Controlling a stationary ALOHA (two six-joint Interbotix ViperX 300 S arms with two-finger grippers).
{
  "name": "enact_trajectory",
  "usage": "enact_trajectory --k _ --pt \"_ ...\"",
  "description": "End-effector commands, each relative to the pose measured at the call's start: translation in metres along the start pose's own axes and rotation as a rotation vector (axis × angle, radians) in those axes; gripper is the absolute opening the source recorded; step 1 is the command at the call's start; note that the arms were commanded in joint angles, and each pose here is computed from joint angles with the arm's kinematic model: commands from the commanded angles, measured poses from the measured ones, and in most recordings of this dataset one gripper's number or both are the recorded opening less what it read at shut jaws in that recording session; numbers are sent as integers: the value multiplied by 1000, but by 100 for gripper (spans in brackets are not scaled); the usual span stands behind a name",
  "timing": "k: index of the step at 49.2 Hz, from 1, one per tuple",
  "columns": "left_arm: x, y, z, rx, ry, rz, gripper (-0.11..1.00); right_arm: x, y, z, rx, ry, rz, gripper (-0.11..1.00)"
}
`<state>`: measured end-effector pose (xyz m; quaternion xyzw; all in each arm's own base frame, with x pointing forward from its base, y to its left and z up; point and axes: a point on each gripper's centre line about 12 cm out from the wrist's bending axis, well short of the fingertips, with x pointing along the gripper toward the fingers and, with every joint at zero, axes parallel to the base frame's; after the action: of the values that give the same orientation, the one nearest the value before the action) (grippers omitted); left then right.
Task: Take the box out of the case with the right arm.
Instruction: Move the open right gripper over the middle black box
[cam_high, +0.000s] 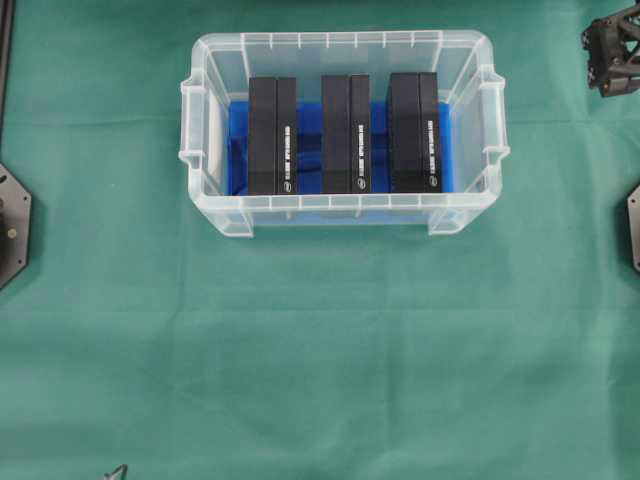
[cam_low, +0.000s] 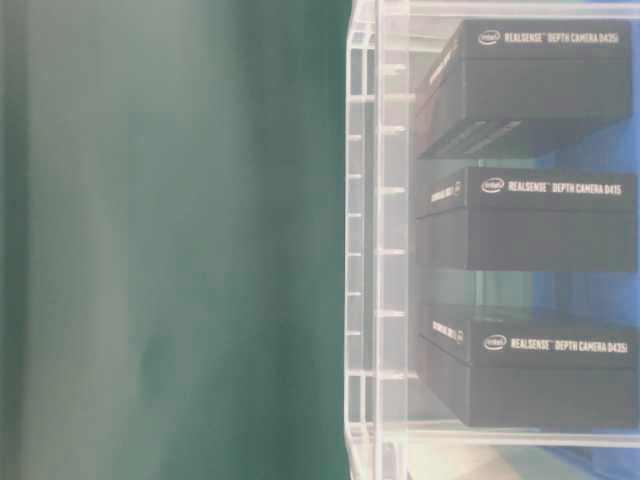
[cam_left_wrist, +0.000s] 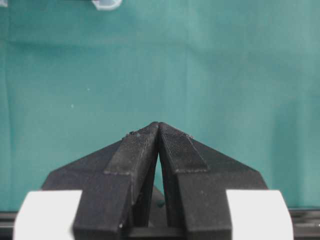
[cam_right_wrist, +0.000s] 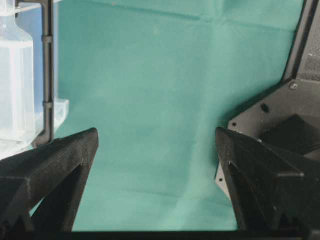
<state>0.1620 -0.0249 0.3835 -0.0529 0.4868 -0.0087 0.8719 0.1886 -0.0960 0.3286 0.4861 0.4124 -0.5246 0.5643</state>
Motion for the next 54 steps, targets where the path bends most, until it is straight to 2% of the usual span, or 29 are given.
enact_trajectory --k 1,18,27,33,43,54 --pt "-6 1 4 6 -19 9 2 -5 0 2 4 -10 15 93" --pt "-9 3 3 2 -20 17 2 -4 3 3 11 -10 17 93" --pt "-9 3 3 2 -20 17 2 2 22 7 29 1 18 93" --pt "-9 3 3 2 -20 17 2 5 47 7 43 15 36 93" --pt "-8 3 2 2 -9 21 2 10 102 0 66 16 72 93" --pt "-7 3 0 3 15 25 2 13 165 -8 34 11 95 93"
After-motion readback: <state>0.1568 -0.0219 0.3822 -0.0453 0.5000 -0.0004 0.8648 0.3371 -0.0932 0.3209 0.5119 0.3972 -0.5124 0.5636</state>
